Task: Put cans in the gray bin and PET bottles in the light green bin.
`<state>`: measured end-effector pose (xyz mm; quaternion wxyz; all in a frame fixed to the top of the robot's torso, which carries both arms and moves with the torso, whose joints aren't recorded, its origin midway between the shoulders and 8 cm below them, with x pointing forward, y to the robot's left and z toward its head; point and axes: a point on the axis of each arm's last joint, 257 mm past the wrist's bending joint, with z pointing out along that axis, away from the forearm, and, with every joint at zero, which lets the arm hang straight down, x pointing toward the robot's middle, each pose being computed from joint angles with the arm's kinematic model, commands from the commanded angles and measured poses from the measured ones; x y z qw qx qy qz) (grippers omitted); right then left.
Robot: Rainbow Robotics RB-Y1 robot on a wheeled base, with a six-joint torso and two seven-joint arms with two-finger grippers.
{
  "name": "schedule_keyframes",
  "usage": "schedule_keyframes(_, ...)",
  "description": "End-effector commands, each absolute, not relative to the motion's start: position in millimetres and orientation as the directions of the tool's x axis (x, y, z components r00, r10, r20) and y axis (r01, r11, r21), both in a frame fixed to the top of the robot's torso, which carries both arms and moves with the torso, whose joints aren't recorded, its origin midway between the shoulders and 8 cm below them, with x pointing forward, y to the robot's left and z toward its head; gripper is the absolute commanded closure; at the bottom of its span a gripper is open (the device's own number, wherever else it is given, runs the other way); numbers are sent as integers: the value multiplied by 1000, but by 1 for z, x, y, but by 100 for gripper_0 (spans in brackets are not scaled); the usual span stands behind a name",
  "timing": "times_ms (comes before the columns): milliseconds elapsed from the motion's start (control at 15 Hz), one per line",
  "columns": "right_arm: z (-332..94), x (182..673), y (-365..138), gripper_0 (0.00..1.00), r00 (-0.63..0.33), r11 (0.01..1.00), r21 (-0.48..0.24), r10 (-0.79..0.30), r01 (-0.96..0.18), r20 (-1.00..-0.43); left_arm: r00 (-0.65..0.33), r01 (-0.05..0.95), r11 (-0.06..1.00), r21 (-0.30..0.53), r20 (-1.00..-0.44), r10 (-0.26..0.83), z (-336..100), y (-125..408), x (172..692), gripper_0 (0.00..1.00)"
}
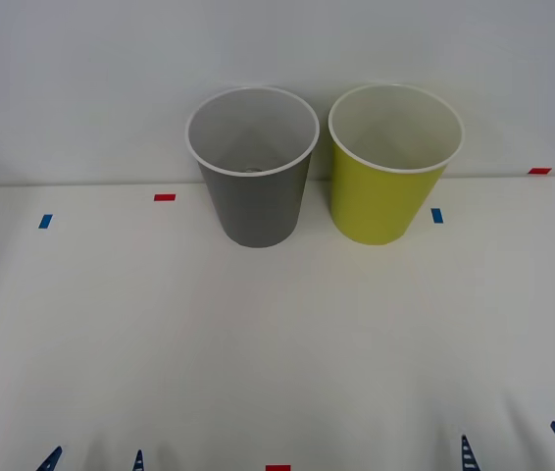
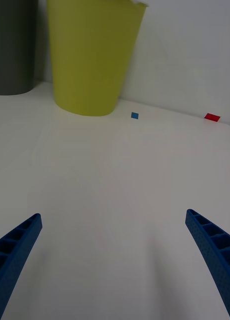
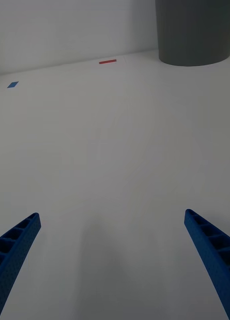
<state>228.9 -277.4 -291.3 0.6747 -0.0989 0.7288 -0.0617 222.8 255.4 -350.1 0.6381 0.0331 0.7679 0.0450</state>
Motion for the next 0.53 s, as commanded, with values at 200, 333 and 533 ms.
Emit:
schedule_keyframes(200, -303, 210, -273, 0, -120, 976, -205, -212, -66, -970, -183, -7, 994, 111, -977, 108, -350, 255, 223, 0)
schedule_keyframes(333, -304, 209, -274, 0, -125, 978, -199, -205, -61, -971, -183, -7, 994, 111, -977, 108, -350, 255, 223, 0)
schedule_keyframes(533, -305, 209, -274, 0, -128, 977, -202, -208, -63, -970, -183, -7, 994, 111, -977, 108, -350, 255, 223, 0)
